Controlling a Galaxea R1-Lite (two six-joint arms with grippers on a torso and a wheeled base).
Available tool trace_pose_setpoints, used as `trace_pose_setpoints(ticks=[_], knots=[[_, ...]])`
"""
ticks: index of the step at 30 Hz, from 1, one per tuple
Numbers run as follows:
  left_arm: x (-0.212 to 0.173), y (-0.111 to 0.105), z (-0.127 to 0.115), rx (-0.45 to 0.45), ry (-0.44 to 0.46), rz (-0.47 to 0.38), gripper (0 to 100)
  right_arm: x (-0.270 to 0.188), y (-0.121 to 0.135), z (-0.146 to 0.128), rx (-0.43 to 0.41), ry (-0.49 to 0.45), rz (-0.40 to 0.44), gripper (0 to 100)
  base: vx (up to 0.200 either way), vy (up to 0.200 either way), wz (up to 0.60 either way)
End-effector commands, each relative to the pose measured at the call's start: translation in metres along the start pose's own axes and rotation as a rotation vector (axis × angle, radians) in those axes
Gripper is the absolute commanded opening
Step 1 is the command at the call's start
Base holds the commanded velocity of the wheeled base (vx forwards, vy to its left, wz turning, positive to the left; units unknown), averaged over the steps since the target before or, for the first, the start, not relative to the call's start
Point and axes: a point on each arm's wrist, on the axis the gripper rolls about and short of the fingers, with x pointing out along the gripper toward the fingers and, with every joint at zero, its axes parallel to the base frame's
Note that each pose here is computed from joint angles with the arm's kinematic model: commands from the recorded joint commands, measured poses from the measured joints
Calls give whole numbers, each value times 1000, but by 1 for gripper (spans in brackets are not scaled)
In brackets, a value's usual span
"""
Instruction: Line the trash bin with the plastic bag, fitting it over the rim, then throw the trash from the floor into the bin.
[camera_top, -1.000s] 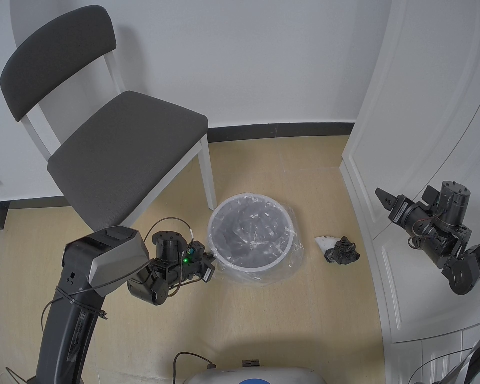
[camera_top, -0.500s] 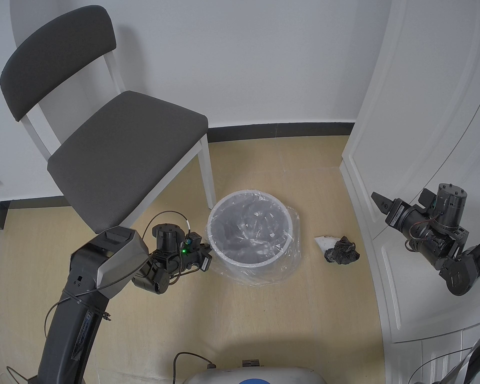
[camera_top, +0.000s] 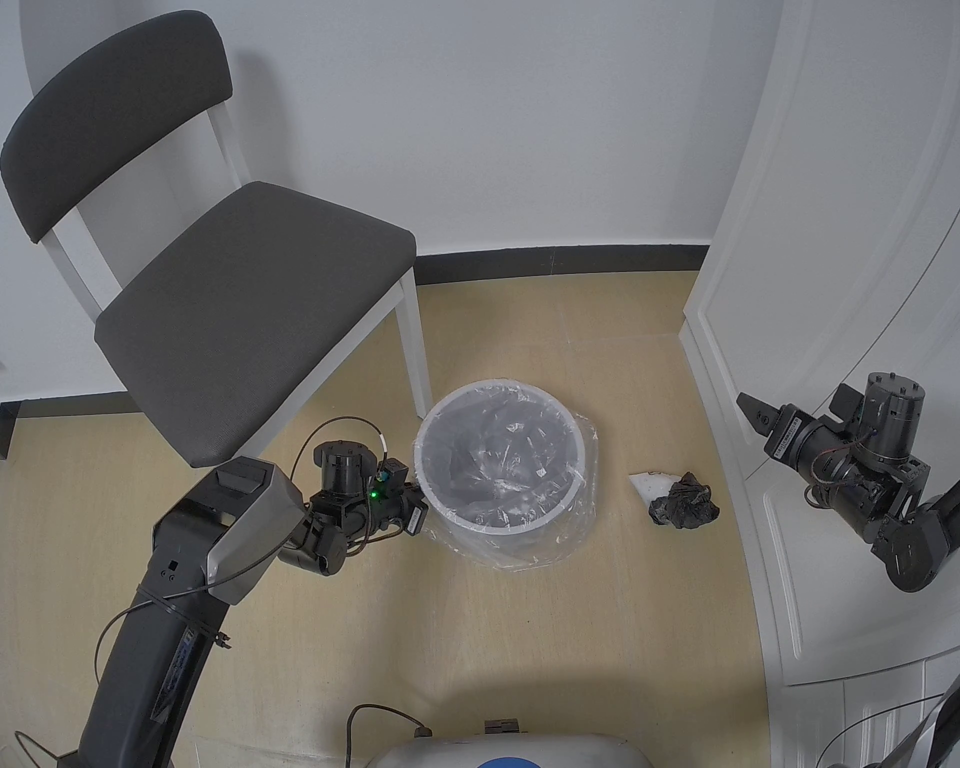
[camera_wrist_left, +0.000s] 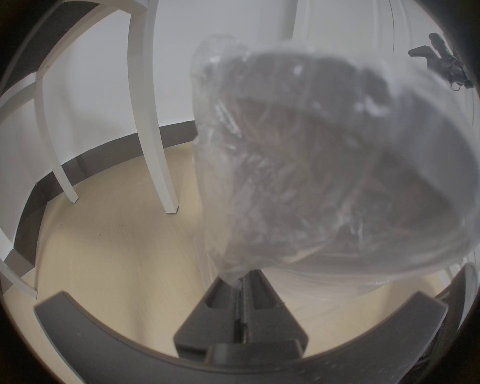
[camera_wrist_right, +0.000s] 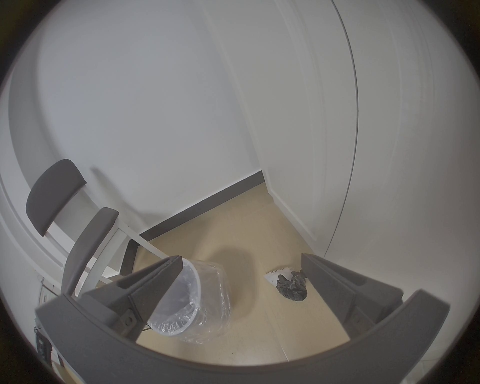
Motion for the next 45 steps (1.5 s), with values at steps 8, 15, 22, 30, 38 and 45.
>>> trace_pose_setpoints(ticks=[8,15,22,30,38,45], knots=[[8,2,-6,-3,-9,9,0,1,0,-2,-2,10,-3,100,0,0,0],[2,2,-9,8,-11,14,0,1,-1,-2,-2,9,-4,100,0,0,0],[-10,4,-10,10,3,15,100,0,-1,-2,-2,11,-3,100,0,0,0],[-31,4,-5,44,35,-18,100,-1,0,-1,-2,11,3,100,0,0,0],[-50,20,-4,127,55,-1,100,-2,0,0,0,7,9,100,0,0,0],[-39,29,-12,155,73,82,100,-4,0,1,0,6,11,100,0,0,0]])
